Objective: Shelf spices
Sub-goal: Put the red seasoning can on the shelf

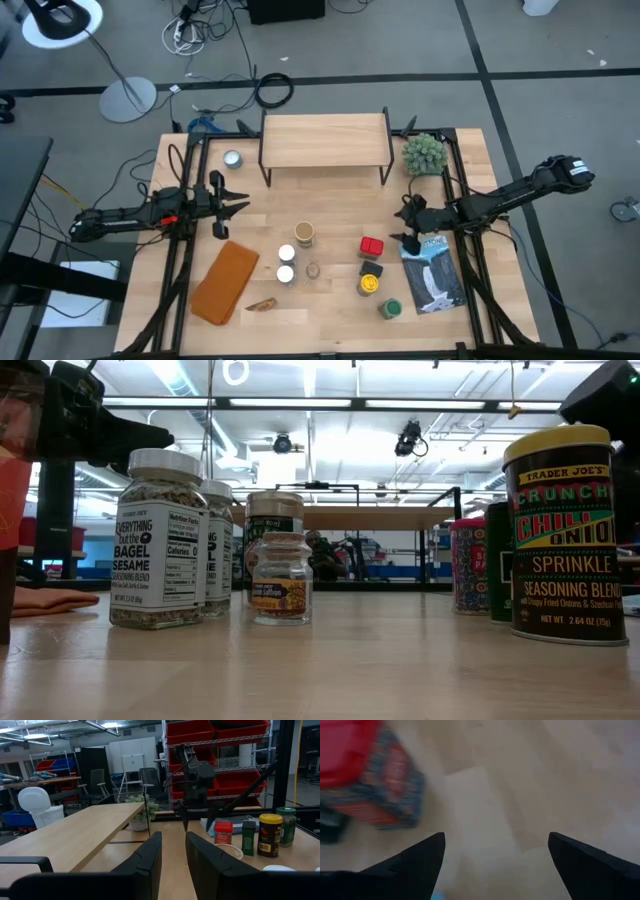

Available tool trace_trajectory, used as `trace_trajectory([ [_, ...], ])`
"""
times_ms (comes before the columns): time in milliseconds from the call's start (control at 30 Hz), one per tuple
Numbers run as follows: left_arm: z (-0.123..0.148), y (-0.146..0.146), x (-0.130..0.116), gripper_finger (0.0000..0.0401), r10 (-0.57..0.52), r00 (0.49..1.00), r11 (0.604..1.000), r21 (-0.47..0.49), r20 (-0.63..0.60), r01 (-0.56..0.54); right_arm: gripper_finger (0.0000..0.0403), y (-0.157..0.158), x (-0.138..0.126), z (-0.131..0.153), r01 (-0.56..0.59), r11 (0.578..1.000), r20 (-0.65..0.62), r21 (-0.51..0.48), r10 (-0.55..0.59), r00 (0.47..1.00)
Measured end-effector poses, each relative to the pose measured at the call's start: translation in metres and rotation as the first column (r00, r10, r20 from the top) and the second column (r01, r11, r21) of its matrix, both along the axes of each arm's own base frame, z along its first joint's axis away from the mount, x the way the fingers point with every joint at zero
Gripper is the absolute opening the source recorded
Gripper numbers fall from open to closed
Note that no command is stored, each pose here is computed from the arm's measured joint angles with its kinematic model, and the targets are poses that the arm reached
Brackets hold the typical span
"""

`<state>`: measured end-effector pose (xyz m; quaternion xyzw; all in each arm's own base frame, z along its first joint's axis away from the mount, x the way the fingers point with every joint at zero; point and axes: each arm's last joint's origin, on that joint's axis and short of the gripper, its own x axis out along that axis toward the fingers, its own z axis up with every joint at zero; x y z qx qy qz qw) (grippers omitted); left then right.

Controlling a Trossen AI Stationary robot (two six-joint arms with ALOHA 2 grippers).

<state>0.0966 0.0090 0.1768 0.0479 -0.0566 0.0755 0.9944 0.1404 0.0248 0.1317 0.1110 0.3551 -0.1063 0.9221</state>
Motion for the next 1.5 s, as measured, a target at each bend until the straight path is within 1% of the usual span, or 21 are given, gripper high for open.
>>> trace_trajectory([
  [67, 0.0, 0.0, 0.0, 0.0092, 0.0, 1.0, 1.0, 0.0, 0.0, 0.0, 0.0354, 0.003, 0.002, 0.002, -0.034, 0.999, 0.027, 0.026, 0.034, 0.999],
  [233, 0.0, 0.0, 0.0, 0.0092, 0.0, 1.0, 1.0, 0.0, 0.0, 0.0, 0.0354, 0.014, 0.006, 0.005, -0.1, 0.995, 0.084, 0.028, 0.097, 0.992],
  [333, 0.0, 0.0, 0.0, 0.0092, 0.0, 1.0, 1.0, 0.0, 0.0, 0.0, 0.0354, 0.022, 0.005, 0.001, -0.146, 0.989, 0.067, 0.023, 0.144, 0.987],
  [433, 0.0, 0.0, 0.0, 0.0092, 0.0, 1.0, 1.0, 0.0, 0.0, 0.0, 0.0354, 0.031, 0.007, 0.0, -0.155, 0.988, 0.04, 0.01, 0.154, 0.987],
  [533, 0.0, 0.0, 0.0, 0.0092, 0.0, 1.0, 1.0, 0.0, 0.0, 0.0, 0.0354, 0.042, 0.014, 0.006, -0.167, 0.985, 0.031, -0.033, 0.168, 0.985],
  [700, 0.0, 0.0, 0.0, 0.0092, 0.0, 1.0, 1.0, 0.0, 0.0, 0.0, 0.0354, 0.059, 0.033, 0.024, -0.176, 0.973, -0.028, -0.15, 0.174, 0.984],
  [833, 0.0, 0.0, 0.0, 0.0092, 0.0, 1.0, 1.0, 0.0, 0.0, 0.0, 0.0354, 0.066, 0.051, 0.033, -0.167, 0.968, -0.08, -0.189, 0.154, 0.985],
  [967, 0.0, 0.0, 0.0, 0.0092, 0.0, 1.0, 1.0, 0.0, 0.0, 0.0, 0.0354, 0.068, 0.066, 0.034, -0.138, 0.974, -0.095, -0.178, 0.123, 0.988],
  [1033, 0.0, 0.0, 0.0, 0.0092, 0.0, 1.0, 1.0, 0.0, 0.0, 0.0, 0.0354, 0.069, 0.073, 0.035, -0.116, 0.981, -0.096, -0.152, 0.102, 0.99],
  [1200, 0.0, 0.0, 0.0, 0.0092, 0.0, 1.0, 1.0, 0.0, 0.0, 0.0, 0.0354, 0.074, 0.088, 0.04, -0.106, 0.993, -0.098, -0.059, 0.1, 0.99],
  [1300, 0.0, 0.0, 0.0, 0.0092, 0.0, 1.0, 1.0, 0.0, 0.0, 0.0, 0.0354, 0.076, 0.096, 0.045, -0.087, 0.995, -0.101, -0.043, 0.082, 0.991],
  [1433, 0.0, 0.0, 0.0, 0.0092, 0.0, 1.0, 1.0, 0.0, 0.0, 0.0, 0.0354, 0.074, 0.108, 0.053, -0.018, 1.0, -0.151, -0.022, 0.014, 0.988],
  [1500, 0.0, 0.0, 0.0, 0.0092, 0.0, 1.0, 1.0, 0.0, 0.0, 0.0, 0.0354, 0.073, 0.114, 0.058, 0.014, 1.0, -0.204, -0.024, -0.018, 0.979],
])
